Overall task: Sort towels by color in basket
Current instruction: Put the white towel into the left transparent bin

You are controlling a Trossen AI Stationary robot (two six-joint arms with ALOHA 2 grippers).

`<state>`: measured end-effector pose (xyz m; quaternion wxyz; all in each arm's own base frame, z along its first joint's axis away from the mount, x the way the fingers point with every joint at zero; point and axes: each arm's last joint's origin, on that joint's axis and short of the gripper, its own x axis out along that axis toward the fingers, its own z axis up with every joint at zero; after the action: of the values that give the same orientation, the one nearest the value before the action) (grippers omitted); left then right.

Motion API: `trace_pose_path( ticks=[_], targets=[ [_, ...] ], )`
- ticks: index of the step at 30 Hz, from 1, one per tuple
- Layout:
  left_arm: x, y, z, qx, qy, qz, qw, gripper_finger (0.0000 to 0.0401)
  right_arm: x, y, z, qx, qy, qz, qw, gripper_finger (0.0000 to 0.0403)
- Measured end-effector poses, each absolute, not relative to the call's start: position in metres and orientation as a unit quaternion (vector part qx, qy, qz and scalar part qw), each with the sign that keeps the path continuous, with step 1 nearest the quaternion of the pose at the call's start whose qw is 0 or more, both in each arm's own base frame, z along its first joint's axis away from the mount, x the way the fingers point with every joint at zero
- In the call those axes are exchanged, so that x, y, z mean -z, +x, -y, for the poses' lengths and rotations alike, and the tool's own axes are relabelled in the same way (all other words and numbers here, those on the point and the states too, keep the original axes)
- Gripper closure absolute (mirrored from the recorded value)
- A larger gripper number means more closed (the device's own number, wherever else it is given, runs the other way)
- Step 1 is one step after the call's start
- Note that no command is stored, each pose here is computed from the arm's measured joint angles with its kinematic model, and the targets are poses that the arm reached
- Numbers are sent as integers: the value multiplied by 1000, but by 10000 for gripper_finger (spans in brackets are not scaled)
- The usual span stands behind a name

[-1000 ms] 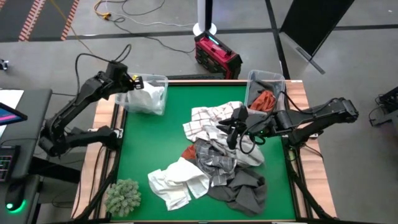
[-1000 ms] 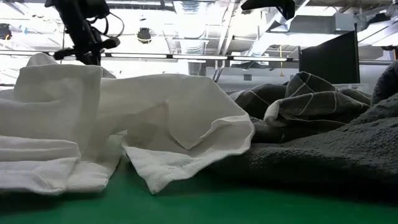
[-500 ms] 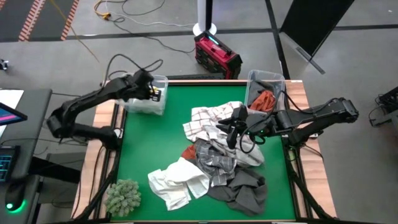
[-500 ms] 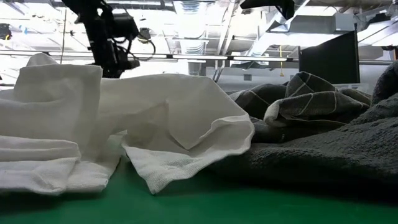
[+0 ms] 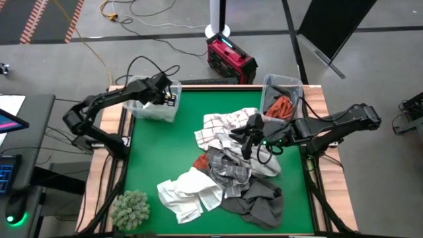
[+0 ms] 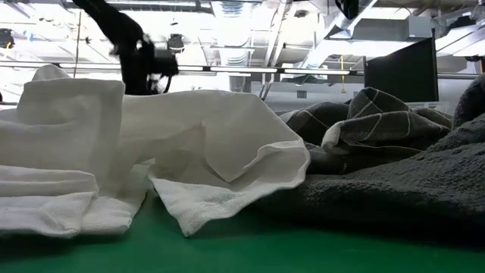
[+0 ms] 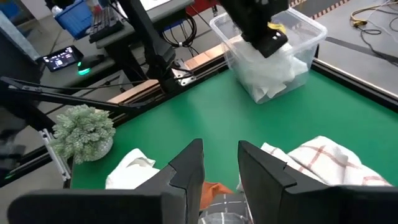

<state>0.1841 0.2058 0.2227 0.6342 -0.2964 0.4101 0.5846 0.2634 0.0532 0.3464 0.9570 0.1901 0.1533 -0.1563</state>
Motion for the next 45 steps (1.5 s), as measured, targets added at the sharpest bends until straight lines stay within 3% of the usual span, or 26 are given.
trace_pose_path(
  ticks=[8,21,31,39,45],
  targets=[
    [-217,169,-222,-563,-370,-394,625,398,-347,262,-58,149,190,-154,958,275],
    [-197,167,-229,-574,-356,-443,589,387,-347,262,-58,150,190,-153,958,275],
    [-180,178,-223,-526,-343,-509,589,296,-347,262,-58,152,199,-152,956,275],
    [-208,167,-214,-495,-329,-500,629,216,-347,262,-58,151,195,-153,957,285],
    [-240,152,-202,-492,-325,-459,665,196,-347,262,-58,151,192,-153,957,295]
  ],
)
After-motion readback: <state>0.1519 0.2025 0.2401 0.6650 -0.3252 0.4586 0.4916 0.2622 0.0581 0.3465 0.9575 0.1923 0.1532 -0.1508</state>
